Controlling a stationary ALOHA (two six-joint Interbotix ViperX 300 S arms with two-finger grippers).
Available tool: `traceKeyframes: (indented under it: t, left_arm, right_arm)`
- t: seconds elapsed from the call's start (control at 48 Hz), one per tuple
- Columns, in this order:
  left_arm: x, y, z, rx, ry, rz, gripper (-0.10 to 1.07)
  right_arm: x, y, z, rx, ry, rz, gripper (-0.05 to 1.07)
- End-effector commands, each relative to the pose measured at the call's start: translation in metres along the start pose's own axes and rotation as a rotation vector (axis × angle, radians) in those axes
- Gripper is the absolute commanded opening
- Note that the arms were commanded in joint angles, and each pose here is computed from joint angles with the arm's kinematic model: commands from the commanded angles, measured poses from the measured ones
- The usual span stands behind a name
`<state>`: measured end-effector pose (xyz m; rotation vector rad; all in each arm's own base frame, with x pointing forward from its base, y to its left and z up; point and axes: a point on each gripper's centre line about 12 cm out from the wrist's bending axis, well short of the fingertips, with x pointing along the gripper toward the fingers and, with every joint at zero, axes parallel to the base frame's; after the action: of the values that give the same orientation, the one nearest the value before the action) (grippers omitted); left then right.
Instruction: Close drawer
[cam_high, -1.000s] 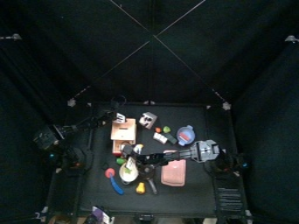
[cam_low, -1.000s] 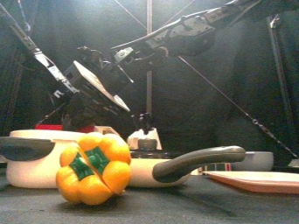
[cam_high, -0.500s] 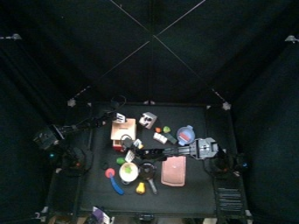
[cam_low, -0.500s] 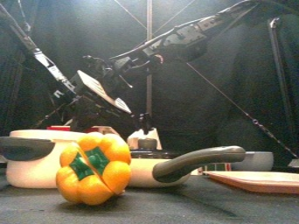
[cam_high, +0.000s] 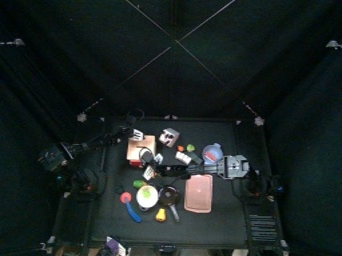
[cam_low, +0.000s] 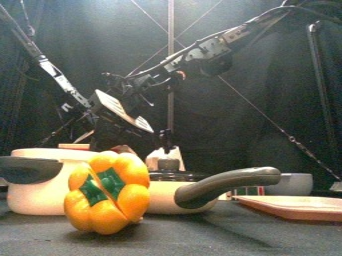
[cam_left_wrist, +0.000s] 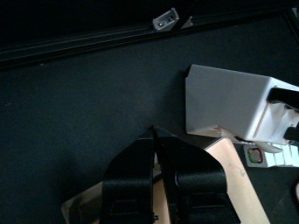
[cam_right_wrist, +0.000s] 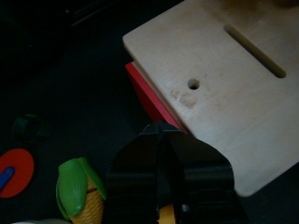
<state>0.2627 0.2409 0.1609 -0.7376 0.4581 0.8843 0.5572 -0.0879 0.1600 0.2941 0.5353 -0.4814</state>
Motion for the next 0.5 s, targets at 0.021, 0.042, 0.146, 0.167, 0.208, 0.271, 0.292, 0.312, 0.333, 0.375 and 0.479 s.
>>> traceKeyframes:
  t: [0.021, 0.042, 0.146, 0.167, 0.208, 0.271, 0.292, 0.312, 0.333, 0.375, 0.479]
  left_arm:
    - [-0.001, -0.004, 0.003, 0.002, -0.005, -0.010, 0.41]
    - [-0.001, -0.004, 0.003, 0.002, -0.006, -0.011, 0.41]
    - [-0.001, -0.004, 0.003, 0.002, -0.006, -0.011, 0.41]
    - [-0.001, -0.004, 0.003, 0.002, -0.005, -0.010, 0.41]
    - [-0.001, -0.004, 0.003, 0.002, -0.005, -0.011, 0.41]
    - [-0.001, -0.004, 0.003, 0.002, -0.005, -0.011, 0.41]
    - [-0.001, -0.004, 0.003, 0.002, -0.005, -0.011, 0.41]
    - [-0.001, -0.004, 0.003, 0.002, -0.005, -0.011, 0.41]
    - [-0.001, -0.004, 0.003, 0.004, -0.005, -0.011, 0.41]
    - [-0.001, -0.004, 0.002, 0.004, -0.004, -0.010, 0.41]
    - [-0.002, -0.005, 0.003, 0.002, -0.008, -0.012, 0.41]
  right_arm:
    - [-0.008, -0.012, 0.030, 0.029, -0.058, -0.009, 0.37]
    - [-0.008, -0.013, 0.030, 0.030, -0.057, -0.012, 0.37]
    - [-0.007, -0.018, 0.032, 0.036, -0.060, -0.019, 0.37]
    - [-0.006, -0.020, 0.032, 0.037, -0.059, -0.022, 0.37]
    - [-0.006, -0.022, 0.033, 0.039, -0.059, -0.024, 0.37]
    - [-0.005, -0.024, 0.033, 0.041, -0.060, -0.027, 0.37]
    - [-0.005, -0.024, 0.033, 0.041, -0.059, -0.029, 0.37]
    - [-0.005, -0.025, 0.033, 0.041, -0.059, -0.029, 0.37]
    - [-0.005, -0.026, 0.033, 0.042, -0.059, -0.030, 0.37]
    - [-0.005, -0.026, 0.034, 0.043, -0.060, -0.031, 0.37]
    - [-0.006, -0.025, 0.036, 0.044, -0.065, -0.029, 0.37]
